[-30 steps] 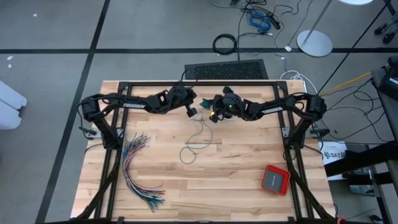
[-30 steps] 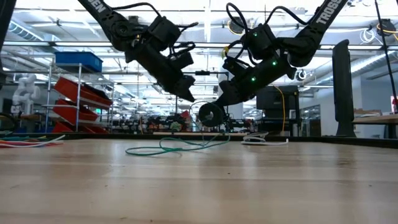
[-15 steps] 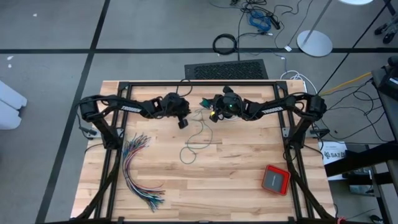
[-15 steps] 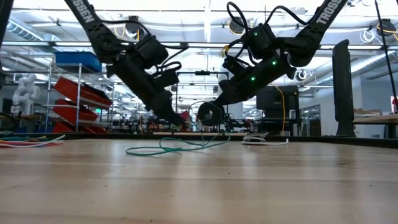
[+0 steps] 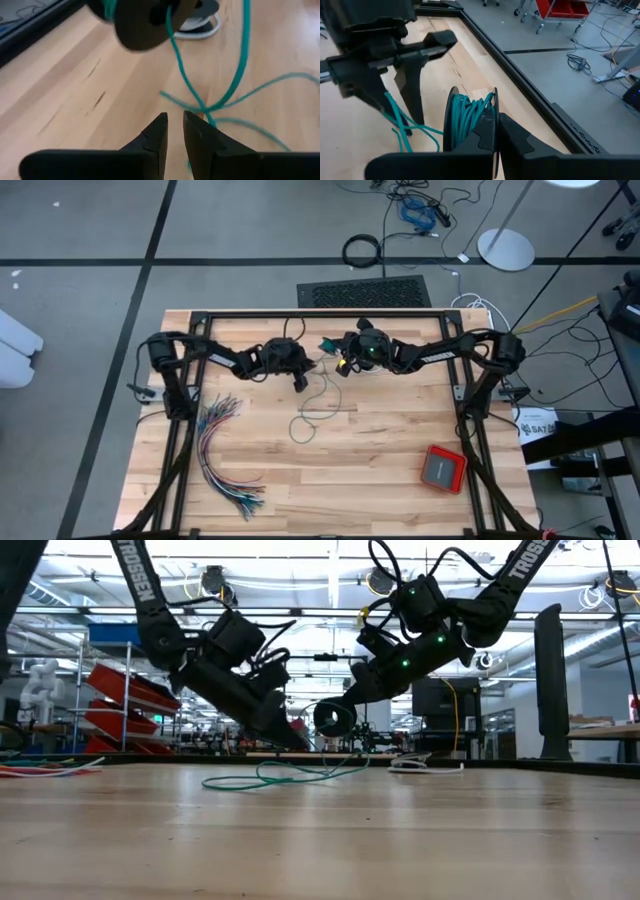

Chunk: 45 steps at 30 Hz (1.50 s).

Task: Coil cords
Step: Coil the green wire onto the spool

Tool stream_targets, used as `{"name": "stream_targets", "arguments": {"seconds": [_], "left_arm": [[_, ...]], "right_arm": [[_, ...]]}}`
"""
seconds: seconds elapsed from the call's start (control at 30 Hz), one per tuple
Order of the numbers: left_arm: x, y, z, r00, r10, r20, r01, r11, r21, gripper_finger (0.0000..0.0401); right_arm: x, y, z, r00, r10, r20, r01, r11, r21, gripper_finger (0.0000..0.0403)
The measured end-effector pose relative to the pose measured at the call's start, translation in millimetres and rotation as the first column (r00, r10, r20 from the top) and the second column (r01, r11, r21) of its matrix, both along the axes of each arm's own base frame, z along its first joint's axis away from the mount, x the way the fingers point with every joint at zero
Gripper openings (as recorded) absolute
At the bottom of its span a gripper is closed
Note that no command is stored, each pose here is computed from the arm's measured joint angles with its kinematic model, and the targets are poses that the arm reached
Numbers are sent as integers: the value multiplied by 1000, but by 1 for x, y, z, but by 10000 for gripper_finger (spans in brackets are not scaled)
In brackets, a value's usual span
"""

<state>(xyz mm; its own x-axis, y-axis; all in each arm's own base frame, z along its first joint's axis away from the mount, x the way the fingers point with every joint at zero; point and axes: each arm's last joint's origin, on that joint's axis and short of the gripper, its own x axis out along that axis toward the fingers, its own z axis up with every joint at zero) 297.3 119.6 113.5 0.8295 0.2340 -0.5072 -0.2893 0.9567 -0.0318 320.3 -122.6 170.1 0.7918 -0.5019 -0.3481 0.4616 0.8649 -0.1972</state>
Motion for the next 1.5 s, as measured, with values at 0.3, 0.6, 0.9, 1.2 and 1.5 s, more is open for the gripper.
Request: {"name": "stream_targets", "arguments": {"seconds": [0.3,0.6,0.9,1.2,1.5], "left_arm": [[9,0,-14,998,27,48,-26,999,-24,68],[15,1,-18,989,80,120,-78,997,-28,68],[31,0,-29,979,152,136,-148,988,-34,68],[33,1,-28,966,205,159,-203,979,-28,68],[31,5,-27,941,296,163,-301,954,4,68]], "right_arm": [[0,0,0,1000,-1,5,1,1000,1,0],[0,0,1,1000,-2,9,2,1000,-1,0],[0,0,1,1000,-1,14,1,1000,-3,0],[1,0,2,999,21,24,-21,1000,1,0],[1,0,3,999,25,30,-25,1000,-1,0]]}}
